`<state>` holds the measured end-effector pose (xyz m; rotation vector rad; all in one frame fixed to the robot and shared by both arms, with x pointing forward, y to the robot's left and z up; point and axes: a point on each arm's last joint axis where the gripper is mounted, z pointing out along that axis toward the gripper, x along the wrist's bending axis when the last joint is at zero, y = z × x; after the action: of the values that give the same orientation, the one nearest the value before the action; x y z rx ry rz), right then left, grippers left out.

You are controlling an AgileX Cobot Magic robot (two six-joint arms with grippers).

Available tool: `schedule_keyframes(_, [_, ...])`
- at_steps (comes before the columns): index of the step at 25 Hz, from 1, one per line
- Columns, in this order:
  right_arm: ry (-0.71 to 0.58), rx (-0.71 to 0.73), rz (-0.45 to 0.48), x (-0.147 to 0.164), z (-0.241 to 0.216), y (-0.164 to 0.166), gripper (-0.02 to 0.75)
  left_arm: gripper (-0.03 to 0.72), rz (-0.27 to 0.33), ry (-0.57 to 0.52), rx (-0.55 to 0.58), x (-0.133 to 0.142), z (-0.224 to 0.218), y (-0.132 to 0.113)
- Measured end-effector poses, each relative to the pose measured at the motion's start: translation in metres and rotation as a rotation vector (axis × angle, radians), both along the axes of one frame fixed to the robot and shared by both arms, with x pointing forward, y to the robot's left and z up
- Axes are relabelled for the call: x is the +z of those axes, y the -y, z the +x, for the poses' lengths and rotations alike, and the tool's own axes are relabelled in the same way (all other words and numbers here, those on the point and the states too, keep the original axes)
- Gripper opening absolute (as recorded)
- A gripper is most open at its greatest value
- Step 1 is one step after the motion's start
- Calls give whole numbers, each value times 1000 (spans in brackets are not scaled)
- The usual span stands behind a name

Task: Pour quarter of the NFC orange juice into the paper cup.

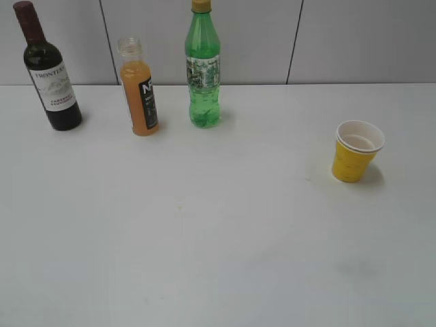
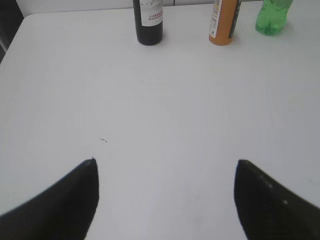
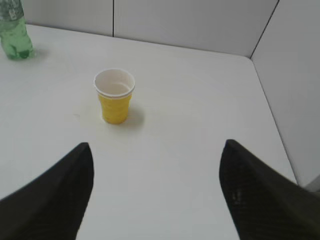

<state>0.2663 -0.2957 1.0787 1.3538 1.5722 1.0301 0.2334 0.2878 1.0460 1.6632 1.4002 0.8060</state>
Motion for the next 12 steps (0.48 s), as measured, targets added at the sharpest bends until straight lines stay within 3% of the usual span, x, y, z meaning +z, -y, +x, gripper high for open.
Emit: schedule_keyframes(12, [1,41,28,0,115,-13,622,649,-1,1,0,0,0,0])
